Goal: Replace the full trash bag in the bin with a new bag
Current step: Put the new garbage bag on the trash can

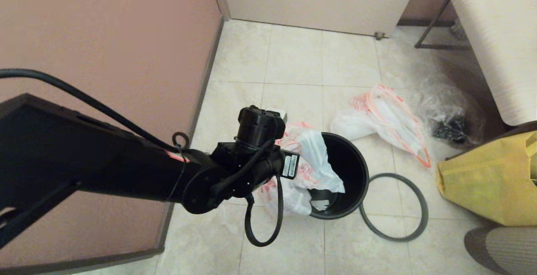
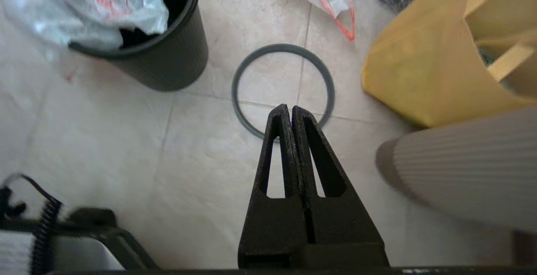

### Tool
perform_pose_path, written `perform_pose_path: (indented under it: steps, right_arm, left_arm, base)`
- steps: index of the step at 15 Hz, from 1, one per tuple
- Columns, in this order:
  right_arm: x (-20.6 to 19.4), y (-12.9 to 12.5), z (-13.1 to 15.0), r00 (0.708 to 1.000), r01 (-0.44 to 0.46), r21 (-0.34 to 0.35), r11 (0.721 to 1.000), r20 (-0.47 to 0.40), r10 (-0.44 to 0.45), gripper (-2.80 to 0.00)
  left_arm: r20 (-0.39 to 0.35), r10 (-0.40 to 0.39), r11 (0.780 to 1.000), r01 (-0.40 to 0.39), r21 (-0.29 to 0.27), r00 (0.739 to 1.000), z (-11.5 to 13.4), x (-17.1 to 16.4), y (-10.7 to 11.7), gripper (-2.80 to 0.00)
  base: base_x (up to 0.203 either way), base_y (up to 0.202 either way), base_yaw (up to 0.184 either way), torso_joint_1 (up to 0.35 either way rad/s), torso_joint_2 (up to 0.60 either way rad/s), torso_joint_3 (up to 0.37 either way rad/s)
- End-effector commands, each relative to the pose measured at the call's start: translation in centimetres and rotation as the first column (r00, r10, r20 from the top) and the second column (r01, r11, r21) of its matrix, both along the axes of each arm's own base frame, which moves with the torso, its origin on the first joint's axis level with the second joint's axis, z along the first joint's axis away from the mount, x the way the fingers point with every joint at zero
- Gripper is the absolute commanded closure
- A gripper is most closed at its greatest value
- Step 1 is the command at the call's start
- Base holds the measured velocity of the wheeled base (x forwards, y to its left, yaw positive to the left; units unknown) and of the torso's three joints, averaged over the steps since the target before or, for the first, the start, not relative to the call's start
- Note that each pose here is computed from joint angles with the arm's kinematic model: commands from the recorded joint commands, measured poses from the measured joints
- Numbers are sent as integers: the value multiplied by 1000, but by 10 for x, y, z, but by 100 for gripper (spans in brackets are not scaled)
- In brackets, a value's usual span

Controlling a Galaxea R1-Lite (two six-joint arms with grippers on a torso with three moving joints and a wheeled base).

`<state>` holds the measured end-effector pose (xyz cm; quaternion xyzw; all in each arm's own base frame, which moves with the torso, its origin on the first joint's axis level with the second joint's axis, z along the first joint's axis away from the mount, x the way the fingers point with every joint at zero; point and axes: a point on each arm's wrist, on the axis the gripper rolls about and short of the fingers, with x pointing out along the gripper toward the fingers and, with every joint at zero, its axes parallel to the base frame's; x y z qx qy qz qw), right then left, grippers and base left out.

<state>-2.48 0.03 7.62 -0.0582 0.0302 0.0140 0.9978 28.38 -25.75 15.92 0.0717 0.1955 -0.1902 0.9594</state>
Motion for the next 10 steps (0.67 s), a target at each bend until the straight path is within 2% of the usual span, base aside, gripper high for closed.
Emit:
perform_pose_path:
  steps: [1,7,10]
  right_arm:
    - [3,0,2,999,-3,-9,1000,-43,3,0]
    - [4,0,3,999,-2,-34,999,-49,1,0]
    - [3,0,2,1000,-4,-37,999,-30,2,0]
  left_arm:
    - [15,19,1000,-19,-13,1000,8,0,8,0]
    - [4,52,998,-52,-21,999,5,8,21,0]
    - [28,59,998,-58,-36,998,3,13,24,0]
  base:
    - [0,0,0,0,0,0]
    - [0,0,0,0,0,0]
    - [0,0,0,0,0,0]
